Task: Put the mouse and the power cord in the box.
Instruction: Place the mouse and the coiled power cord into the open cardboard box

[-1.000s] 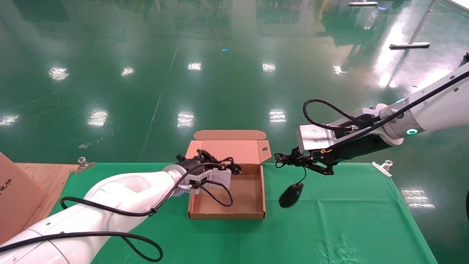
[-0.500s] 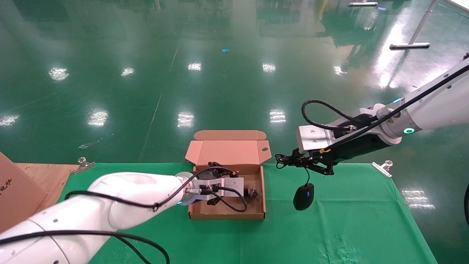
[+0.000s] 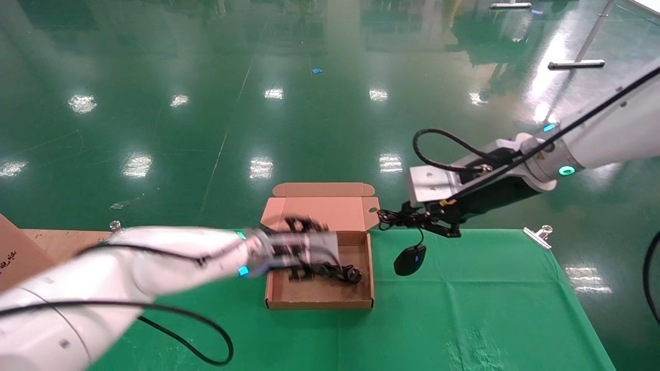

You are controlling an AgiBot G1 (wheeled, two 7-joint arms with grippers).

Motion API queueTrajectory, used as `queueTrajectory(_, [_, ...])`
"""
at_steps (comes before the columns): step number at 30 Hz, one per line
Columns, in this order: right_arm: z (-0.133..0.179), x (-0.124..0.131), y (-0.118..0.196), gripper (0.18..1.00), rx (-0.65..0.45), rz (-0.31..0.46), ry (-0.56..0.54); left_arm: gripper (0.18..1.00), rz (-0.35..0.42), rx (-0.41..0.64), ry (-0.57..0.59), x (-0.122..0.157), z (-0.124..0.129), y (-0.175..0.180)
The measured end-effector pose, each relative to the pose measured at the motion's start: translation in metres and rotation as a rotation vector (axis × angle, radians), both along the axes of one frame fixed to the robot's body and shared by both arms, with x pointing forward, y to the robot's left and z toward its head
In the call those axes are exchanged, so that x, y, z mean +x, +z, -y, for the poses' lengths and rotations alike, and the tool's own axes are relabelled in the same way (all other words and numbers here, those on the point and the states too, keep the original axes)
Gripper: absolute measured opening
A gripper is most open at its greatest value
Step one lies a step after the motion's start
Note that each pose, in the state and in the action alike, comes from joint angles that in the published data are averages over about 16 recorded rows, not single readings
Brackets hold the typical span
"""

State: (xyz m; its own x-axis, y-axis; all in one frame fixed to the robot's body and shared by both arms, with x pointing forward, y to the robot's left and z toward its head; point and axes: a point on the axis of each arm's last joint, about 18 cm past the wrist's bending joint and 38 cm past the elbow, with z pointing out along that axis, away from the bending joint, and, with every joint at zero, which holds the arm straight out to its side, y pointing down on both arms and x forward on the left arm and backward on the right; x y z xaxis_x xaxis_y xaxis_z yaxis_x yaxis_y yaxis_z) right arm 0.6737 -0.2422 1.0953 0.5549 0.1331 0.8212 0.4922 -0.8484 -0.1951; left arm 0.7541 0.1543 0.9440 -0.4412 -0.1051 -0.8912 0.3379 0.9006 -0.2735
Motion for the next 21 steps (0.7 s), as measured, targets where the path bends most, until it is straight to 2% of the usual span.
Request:
queueTrajectory(5, [-0.023,0.0,0.008,0.224,-0.008,0.017,0.03,0.739,-0.017,-0.111,-0.044,-0.02,-0.037,0.034])
queueTrajectory(12, [-0.063,0.001,0.011,0.224,-0.027,0.044,0.076,0.872,-0.011,-0.278,-0.119,-0.07,-0.113,0.078])
queueTrajectory(21, [-0.117,0.007,-0.01,0.224,-0.055,0.092,0.111,0.965,0.012,-0.428,-0.096,-0.116,-0.202,0.088])
